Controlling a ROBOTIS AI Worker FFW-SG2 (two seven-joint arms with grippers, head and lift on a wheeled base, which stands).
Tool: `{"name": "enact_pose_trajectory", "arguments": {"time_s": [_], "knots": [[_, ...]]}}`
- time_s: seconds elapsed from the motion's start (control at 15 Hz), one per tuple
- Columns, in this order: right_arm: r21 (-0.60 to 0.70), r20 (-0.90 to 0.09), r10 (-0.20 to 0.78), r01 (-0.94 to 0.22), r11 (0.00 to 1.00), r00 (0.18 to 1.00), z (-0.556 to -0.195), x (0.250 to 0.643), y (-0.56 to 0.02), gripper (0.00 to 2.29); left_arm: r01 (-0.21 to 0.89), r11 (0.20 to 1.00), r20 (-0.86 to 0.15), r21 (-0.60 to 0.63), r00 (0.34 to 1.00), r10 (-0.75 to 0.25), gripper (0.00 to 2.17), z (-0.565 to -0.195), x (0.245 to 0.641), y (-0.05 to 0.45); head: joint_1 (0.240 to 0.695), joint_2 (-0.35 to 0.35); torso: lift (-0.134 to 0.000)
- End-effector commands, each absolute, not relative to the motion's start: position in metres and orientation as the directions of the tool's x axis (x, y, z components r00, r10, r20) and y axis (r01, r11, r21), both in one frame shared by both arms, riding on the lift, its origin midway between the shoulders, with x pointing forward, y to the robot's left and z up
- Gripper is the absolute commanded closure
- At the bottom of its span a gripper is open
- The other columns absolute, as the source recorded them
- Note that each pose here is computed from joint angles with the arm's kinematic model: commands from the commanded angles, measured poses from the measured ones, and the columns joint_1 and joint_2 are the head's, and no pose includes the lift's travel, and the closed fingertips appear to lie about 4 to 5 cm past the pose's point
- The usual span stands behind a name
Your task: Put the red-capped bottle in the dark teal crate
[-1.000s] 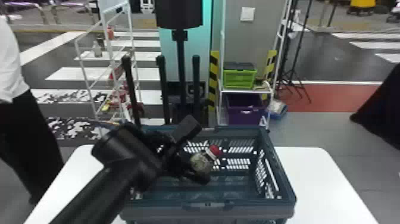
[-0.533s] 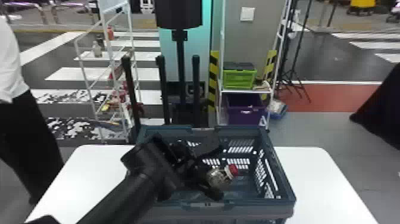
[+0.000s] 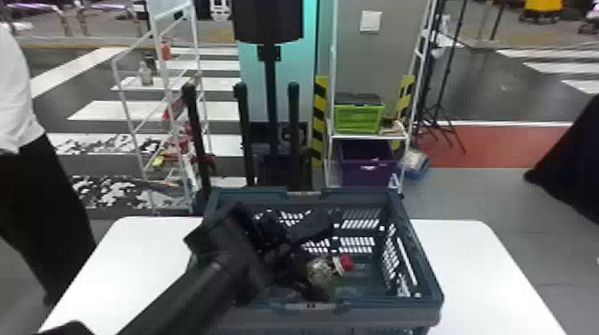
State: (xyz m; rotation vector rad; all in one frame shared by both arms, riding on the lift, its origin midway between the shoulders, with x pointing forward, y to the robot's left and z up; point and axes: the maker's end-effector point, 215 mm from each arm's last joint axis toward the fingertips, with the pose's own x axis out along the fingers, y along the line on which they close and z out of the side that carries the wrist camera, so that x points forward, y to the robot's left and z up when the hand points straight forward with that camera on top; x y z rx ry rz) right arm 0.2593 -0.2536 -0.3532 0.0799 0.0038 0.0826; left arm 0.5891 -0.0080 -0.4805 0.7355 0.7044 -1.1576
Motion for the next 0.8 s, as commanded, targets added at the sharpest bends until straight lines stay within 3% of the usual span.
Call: {"name": "enact_pose_trajectory", "arguments": {"time_s": [0.0,0.07,0.13,0.4,0.73], "knots": [[0.080,-0.001,0.081,-0.081,0.994,0.997,-0.353,0.259,-0.255,0.15,0.955,0.257,-0.809,0.151,0.269,-0.523,0.50,-0.480,0.591,-0.006,0.499,0.000,0.000],[0.080,0.001,0.081,-0.081,0.994,0.997,-0.353,0.260,-0.254,0.15,0.948,0.279,-0.814,0.150,0.279,-0.510,0.05,-0.481,0.591,-0.004,0.499,0.000,0.000],[0.080,0.001,0.081,-0.081,0.993,0.997,-0.352,0.259,-0.254,0.15,0.945,0.287,-0.811,0.158,0.291,-0.509,0.00,-0.475,0.593,-0.004,0.499,0.000,0.000],[0.078,-0.002,0.080,-0.079,0.994,0.997,-0.353,0.258,-0.256,0.15,0.880,0.424,-0.775,0.215,0.418,-0.474,0.02,-0.428,0.610,0.019,0.499,0.000,0.000],[0.077,-0.003,0.078,-0.077,0.994,0.997,-0.353,0.258,-0.256,0.15,0.722,0.670,-0.599,0.174,0.618,-0.510,0.02,-0.332,0.619,0.086,0.499,0.000,0.000]]}}
